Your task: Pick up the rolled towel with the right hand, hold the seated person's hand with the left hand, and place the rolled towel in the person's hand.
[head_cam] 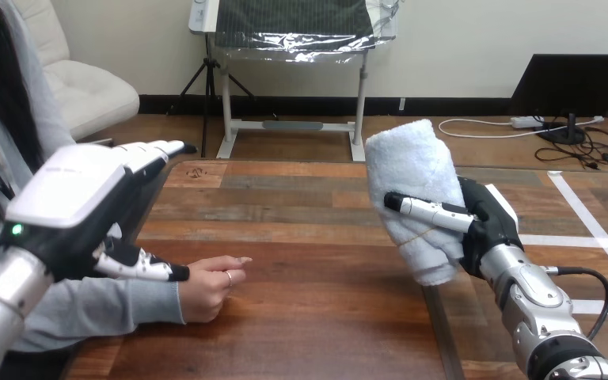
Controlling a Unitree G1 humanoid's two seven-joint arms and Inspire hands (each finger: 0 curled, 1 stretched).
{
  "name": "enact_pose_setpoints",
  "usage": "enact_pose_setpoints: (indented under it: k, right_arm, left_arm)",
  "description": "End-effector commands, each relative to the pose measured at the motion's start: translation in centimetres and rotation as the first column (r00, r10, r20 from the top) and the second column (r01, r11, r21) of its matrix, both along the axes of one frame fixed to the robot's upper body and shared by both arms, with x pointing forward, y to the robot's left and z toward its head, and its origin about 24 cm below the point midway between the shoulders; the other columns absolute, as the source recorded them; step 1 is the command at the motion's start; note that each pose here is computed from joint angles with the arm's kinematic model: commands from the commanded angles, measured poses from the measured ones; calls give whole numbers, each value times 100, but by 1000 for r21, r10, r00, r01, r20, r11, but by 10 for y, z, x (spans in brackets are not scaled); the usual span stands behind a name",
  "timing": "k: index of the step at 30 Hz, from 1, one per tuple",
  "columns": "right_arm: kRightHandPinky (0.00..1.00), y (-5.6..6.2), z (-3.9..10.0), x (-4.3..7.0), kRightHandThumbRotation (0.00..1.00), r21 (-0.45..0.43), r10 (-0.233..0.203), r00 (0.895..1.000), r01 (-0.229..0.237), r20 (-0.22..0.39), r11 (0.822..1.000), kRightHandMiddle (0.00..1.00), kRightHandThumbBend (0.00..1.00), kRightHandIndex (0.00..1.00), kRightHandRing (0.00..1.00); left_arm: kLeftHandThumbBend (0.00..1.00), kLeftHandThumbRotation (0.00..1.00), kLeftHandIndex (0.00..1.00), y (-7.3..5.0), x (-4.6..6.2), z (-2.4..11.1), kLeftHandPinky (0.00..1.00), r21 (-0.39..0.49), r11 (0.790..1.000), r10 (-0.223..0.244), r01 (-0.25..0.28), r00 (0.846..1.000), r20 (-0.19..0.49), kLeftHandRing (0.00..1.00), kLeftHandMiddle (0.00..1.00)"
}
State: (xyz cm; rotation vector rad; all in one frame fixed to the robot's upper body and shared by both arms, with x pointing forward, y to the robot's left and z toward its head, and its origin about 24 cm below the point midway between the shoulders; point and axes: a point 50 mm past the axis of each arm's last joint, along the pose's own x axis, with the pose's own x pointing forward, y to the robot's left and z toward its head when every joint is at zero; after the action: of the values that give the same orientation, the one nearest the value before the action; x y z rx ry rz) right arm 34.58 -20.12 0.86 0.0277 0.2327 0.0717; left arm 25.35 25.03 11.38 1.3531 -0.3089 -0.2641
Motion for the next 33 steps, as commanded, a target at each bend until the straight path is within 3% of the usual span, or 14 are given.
enact_pose_setpoints:
  k: [1,24,33]
  right_arm:
    - [32,6,47,25,0,25,7,980,-12,198,1000,53,69,47,42]
    - [32,5,51,24,0,42,21,971,-31,238,999,50,71,45,42]
    - [31,5,54,24,0,54,23,966,-38,256,998,50,71,45,40]
  left_arm:
    - [100,29,88,2,18,6,77,46,999,1,-1,1000,-7,85,87]
    - [100,34,87,13,42,-18,79,98,995,3,13,986,-166,84,86]
    - [100,37,88,16,48,-29,80,122,992,8,23,969,-247,86,87]
